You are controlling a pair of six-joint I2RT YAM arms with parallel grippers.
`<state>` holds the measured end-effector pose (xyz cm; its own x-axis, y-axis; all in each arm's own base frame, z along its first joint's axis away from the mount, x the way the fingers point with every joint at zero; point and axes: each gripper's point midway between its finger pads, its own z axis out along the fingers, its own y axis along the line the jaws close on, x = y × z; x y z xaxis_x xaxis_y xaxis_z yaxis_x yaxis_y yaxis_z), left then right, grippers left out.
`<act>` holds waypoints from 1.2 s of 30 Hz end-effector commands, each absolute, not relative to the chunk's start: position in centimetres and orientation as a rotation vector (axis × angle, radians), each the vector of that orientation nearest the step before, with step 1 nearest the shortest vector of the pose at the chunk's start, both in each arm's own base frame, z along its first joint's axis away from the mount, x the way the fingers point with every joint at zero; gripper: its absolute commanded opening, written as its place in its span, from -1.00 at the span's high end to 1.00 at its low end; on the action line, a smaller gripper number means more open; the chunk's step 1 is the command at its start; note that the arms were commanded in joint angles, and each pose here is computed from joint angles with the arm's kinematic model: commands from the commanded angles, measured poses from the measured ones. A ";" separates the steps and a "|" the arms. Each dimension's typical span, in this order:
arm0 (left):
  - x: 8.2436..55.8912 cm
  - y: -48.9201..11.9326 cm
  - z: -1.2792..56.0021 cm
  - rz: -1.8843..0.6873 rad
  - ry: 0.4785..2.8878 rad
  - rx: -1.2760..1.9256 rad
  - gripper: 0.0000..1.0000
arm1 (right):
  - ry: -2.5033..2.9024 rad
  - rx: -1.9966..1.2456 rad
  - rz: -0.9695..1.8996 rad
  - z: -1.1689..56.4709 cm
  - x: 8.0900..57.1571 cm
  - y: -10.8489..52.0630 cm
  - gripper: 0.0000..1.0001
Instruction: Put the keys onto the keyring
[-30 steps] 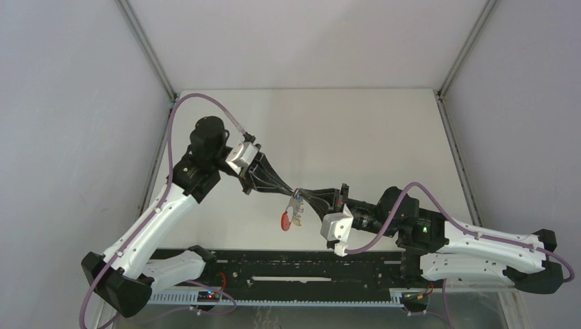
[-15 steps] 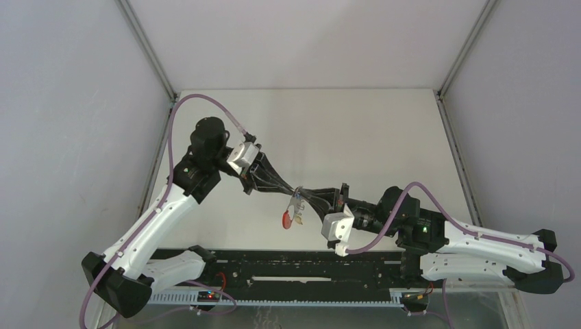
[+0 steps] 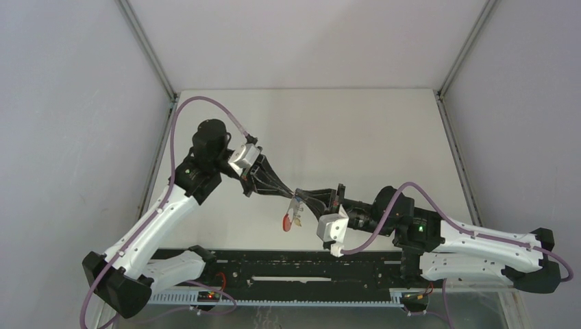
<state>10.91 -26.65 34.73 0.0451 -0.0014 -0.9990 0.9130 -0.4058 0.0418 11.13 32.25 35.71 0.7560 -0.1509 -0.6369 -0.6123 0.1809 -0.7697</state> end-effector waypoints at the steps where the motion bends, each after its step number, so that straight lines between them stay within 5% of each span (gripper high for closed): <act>1: 10.2 -26.4 34.6 -1.474 0.935 1.544 0.99 | 0.647 -1.339 0.387 37.6 10.8 32.5 1.00; 36: 9.9 -26.4 34.0 -1.476 0.933 1.549 1.00 | 0.714 -1.405 0.405 37.0 11.4 33.6 1.00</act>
